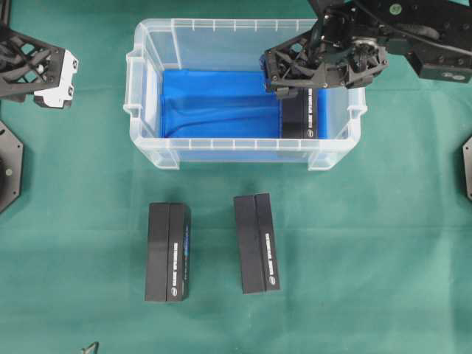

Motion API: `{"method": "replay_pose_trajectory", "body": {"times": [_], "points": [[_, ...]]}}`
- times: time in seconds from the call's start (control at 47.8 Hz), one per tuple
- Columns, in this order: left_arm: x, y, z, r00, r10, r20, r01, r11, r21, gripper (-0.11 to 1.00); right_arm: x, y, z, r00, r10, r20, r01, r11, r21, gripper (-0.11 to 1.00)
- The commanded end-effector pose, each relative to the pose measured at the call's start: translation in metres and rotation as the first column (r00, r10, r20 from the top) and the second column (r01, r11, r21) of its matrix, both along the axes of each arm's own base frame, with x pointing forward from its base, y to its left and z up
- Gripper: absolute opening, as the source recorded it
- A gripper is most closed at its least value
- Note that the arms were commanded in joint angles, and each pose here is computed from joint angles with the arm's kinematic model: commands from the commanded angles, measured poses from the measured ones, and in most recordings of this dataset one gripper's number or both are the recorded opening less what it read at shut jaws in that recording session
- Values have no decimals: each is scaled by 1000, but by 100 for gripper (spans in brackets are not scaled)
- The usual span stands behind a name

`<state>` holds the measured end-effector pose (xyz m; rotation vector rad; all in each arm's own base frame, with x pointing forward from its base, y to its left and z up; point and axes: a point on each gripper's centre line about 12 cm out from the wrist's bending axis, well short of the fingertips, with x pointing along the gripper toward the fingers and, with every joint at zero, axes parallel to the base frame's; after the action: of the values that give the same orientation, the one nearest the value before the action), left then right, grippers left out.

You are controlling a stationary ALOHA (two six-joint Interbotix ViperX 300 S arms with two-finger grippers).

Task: Take out the box from the case.
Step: 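Lower the right gripper around the right box and close on it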

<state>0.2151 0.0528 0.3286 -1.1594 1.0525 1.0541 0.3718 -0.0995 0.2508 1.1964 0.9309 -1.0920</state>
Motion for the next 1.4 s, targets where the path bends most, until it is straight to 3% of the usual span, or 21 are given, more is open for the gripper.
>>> {"method": "replay_pose_trajectory", "body": {"times": [0.0, 0.732, 1.067, 1.151, 1.255, 1.381], "points": [[3, -1, 10, 999, -6, 33, 6, 1000, 7, 96, 0, -1, 4, 1000, -2, 29, 2, 1000, -9, 90], [6, -5, 10, 999, -22, 46, 22, 1000, 8, 96, 14, -12, -48, 1000, -19, -24, 19, 1000, 18, 90], [7, -5, 10, 999, -21, 49, 21, 1000, 9, 96, 14, -10, -48, 999, -26, -31, 27, 999, 36, 89], [7, -5, 10, 999, -21, 49, 21, 1000, 9, 96, 13, -9, -49, 999, -31, -45, 33, 998, 51, 84], [7, -5, 10, 999, -21, 49, 21, 1000, 9, 96, 11, -7, -48, 997, -33, -63, 38, 997, 65, 64], [7, -5, 11, 999, -20, 50, 19, 1000, 9, 96, 12, -4, -44, 997, -27, -70, 32, 997, 69, 64]]}}
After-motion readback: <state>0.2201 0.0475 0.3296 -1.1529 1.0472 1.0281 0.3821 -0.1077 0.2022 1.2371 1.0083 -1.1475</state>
